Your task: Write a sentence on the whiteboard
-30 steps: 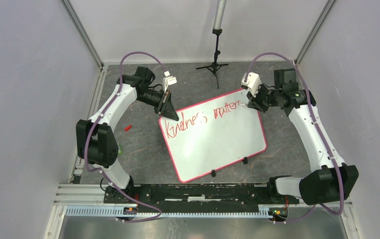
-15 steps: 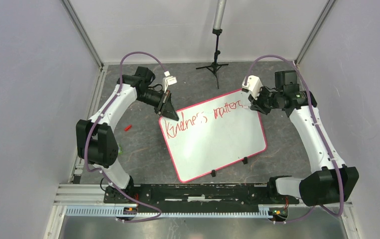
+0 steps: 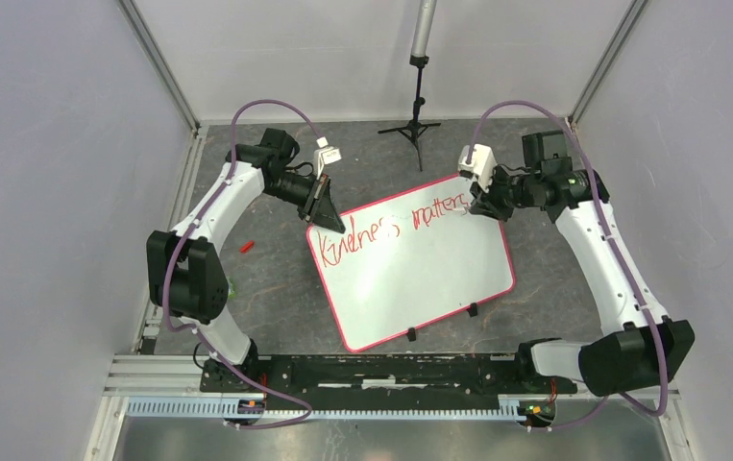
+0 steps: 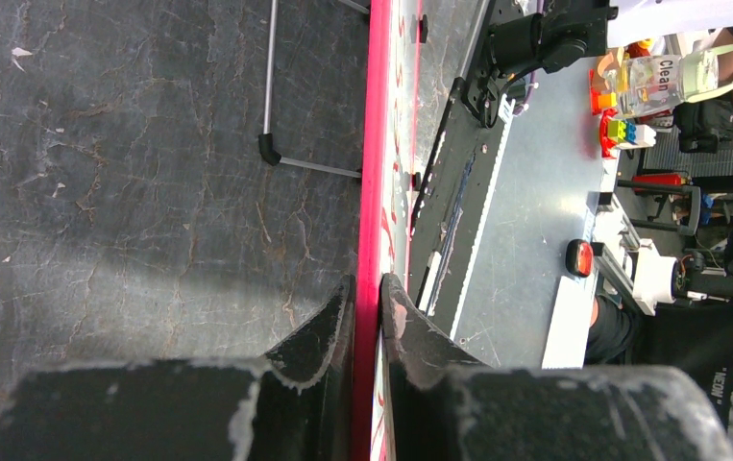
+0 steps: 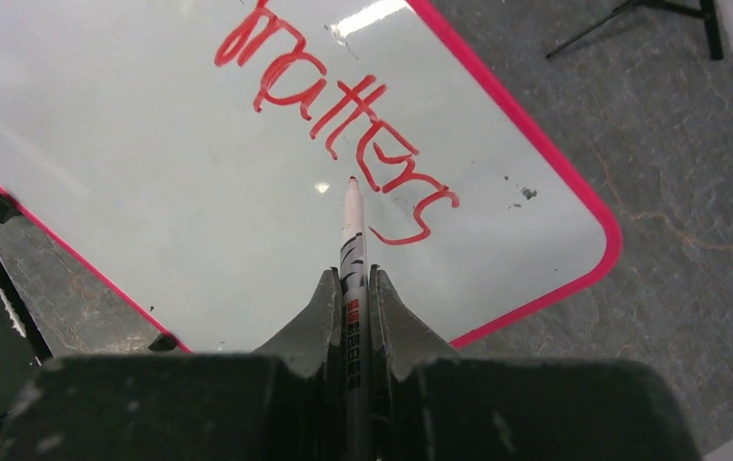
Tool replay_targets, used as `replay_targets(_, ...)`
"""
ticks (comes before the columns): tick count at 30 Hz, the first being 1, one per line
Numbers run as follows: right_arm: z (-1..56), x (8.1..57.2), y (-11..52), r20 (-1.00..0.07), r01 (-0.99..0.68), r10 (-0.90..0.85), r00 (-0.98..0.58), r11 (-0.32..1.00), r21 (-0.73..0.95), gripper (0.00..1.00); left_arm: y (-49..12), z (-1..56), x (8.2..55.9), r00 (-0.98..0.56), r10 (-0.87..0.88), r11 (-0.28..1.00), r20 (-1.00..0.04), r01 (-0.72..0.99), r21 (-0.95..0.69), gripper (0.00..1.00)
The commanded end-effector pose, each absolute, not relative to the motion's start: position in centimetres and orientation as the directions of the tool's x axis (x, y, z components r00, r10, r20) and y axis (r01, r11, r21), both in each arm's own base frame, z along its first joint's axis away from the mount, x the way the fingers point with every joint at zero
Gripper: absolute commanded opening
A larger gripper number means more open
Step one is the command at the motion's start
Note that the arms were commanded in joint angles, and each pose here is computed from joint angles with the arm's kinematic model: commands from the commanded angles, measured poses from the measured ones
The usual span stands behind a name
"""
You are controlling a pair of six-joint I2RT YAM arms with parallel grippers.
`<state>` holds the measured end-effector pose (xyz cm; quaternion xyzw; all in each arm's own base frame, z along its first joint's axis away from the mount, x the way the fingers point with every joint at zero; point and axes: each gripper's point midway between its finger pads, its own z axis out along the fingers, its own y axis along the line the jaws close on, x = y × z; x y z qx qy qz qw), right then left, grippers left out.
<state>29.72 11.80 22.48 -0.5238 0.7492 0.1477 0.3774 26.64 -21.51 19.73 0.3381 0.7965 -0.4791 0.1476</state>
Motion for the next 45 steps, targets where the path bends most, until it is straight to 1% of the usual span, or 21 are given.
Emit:
replay_targets(1,26.1,29.1,13.5,-0.787,-0.911,-0.610,-0.096,0.373,-0.178,0.00,-21.3,20.3,27.8,-0.675,0.408,0.351,-0.614,0.737,-0.577,0.22)
replay_targets(6,26.1,27.4,14.9,-0.796,-0.933,-0.602,-0.064,0.320,-0.167,0.00,-21.2,20.9,28.0,-0.671,0.395,0.355,-0.627,0.741,-0.570,0.47)
replay_targets(11,25.6,26.0,16.7,-0.808,-0.947,-0.586,-0.055,0.288,-0.144,0.00,-20.5,21.6,27.8,-0.663,0.370,0.376,-0.651,0.748,-0.547,0.65)
replay_targets(12,24.7,24.9,17.9,-0.814,-0.958,-0.578,-0.055,0.260,-0.120,0.00,-19.4,21.9,27.4,-0.669,0.347,0.396,-0.657,0.739,-0.544,0.70)
replay_targets(16,23.5,22.9,20.1,-0.829,-0.971,-0.557,-0.037,0.216,-0.102,0.00,-17.4,21.2,26.3,-0.694,0.307,0.427,-0.651,0.712,-0.557,0.82)
replay_targets(20,22.0,20.7,21.7,-0.834,-0.983,-0.552,-0.018,0.161,-0.085,0.00,-16.5,20.2,25.1,-0.711,0.307,0.441,-0.632,0.695,-0.568,0.86)
replay_targets(23,21.2,19.4,22.8,-0.835,-0.987,-0.550,0.012,0.130,-0.099,0.00,-16.4,19.5,24.7,-0.724,0.307,0.435,-0.617,0.684,-0.586,0.85)
replay_targets(26,20.1,18.5,23.7,-0.830,-0.984,-0.556,0.030,0.128,-0.122,0.00,-16.7,19.7,24.5,-0.732,0.296,0.411,-0.613,0.677,-0.610,0.84)
replay_targets(32,19.4,17.3,25.9,-0.831,-0.980,-0.550,0.082,0.106,-0.167,0.00,-17.5,19.9,24.2,-0.740,0.290,0.375,-0.607,0.671,-0.639,0.76)
replay_targets(39,18.7,15.3,29.0,-0.804,-0.973,-0.571,0.165,0.042,-0.229,0.00,-18.4,19.8,24.1,-0.750,0.304,0.356,-0.587,0.661,-0.661,0.60)
replay_targets(45,18.7,15.5,30.8,-0.789,-0.962,-0.586,0.184,0.056,-0.266,0.00,-18.5,19.5,24.1,-0.756,0.306,0.354,-0.578,0.654,-0.669,0.41)
